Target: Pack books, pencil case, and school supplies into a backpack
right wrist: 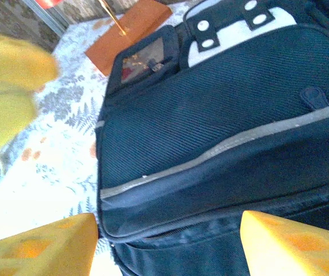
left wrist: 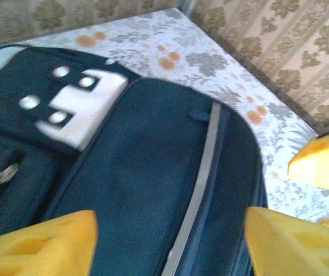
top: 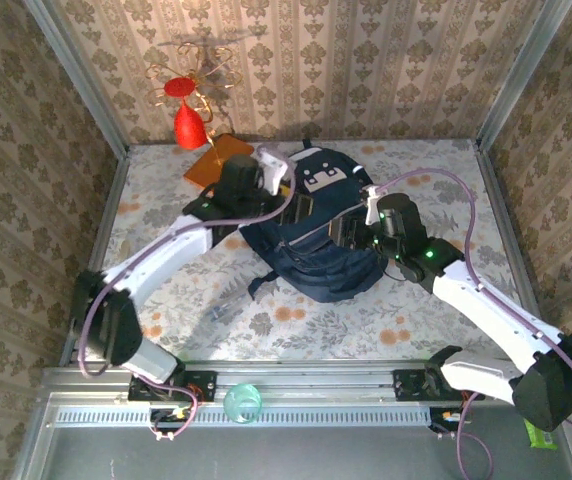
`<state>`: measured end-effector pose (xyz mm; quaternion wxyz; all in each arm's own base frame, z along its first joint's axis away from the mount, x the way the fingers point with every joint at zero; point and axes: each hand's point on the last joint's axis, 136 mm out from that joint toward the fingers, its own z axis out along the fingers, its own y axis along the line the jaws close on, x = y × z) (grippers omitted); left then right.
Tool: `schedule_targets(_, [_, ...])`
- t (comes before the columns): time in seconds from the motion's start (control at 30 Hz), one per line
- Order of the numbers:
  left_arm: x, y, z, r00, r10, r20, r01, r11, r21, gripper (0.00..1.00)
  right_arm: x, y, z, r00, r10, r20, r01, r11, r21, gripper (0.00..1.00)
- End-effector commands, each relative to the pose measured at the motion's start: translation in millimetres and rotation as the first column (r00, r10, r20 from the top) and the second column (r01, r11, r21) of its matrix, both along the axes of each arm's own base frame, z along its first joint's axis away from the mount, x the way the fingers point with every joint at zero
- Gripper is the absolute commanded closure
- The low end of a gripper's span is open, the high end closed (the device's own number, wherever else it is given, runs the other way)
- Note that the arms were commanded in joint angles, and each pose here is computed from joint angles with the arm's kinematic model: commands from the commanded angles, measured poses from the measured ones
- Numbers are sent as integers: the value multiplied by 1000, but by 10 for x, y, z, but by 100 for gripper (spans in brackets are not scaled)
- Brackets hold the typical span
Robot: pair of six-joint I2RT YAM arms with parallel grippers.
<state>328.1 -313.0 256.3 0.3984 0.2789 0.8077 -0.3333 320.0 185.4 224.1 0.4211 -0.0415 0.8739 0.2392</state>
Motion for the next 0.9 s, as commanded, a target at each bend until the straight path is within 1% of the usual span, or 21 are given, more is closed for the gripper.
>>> schedule_targets(0.0, [-113, 472, -212, 992, 124, 9, -124, 983, 138, 25, 46, -12, -68, 1000, 20, -22, -22, 996, -82, 32])
schedule_targets(0.1, [-387, 837, -566, 974, 213, -78, -187, 948, 256, 23, 84, 11, -112, 999, 34, -41, -38, 993, -110, 32])
schedule_targets(0.17, [-609, 1080, -824, 953, 270, -135, -207, 910, 358, 22, 99, -93, -121, 999, 4, -35, -10, 987, -159, 30])
schedule_targets(0.23, [-801, 1271, -1037, 934, 316, -165, -214, 867, 451, 19, 124, -215, -118, 999, -32, -19, 28, 983, -183, 28])
schedule_targets(0.3, [-946, 1416, -1233, 912, 368, -183, -225, 819, 529, 16, 157, -329, -132, 998, -67, -12, 64, 983, -174, 27])
schedule_targets(0.37, [-1085, 1502, -1451, 882, 414, -225, -214, 777, 591, 13, 204, -422, -171, 995, -102, -24, 98, 987, -131, 27])
schedule_targets(0.5, [-1265, 1641, -1791, 834, 486, -261, -193, 699, 688, 10, 253, -559, -292, 988, -134, -78, 132, 991, -22, 27])
schedule_targets(0.57, [-1304, 1705, -1913, 828, 501, -253, -180, 664, 726, 9, 263, -628, -336, 985, -140, -100, 144, 989, 36, 27])
schedule_targets(0.67, [-1289, 1762, -2032, 829, 506, -241, -159, 625, 765, 5, 266, -683, -357, 984, -136, -111, 146, 986, 79, 27])
schedule_targets(0.77, [-1292, 1804, -2149, 821, 511, -254, -127, 597, 793, 3, 252, -713, -354, 984, -139, -113, 149, 986, 82, 27])
schedule_targets(0.83, [-1297, 1825, -2221, 809, 520, -274, -112, 594, 797, 3, 244, -724, -340, 985, -142, -102, 151, 985, 87, 27])
schedule_targets(0.87, [-1306, 1831, -2253, 799, 526, -292, -105, 600, 793, 5, 239, -728, -343, 985, -144, -98, 153, 984, 91, 27])
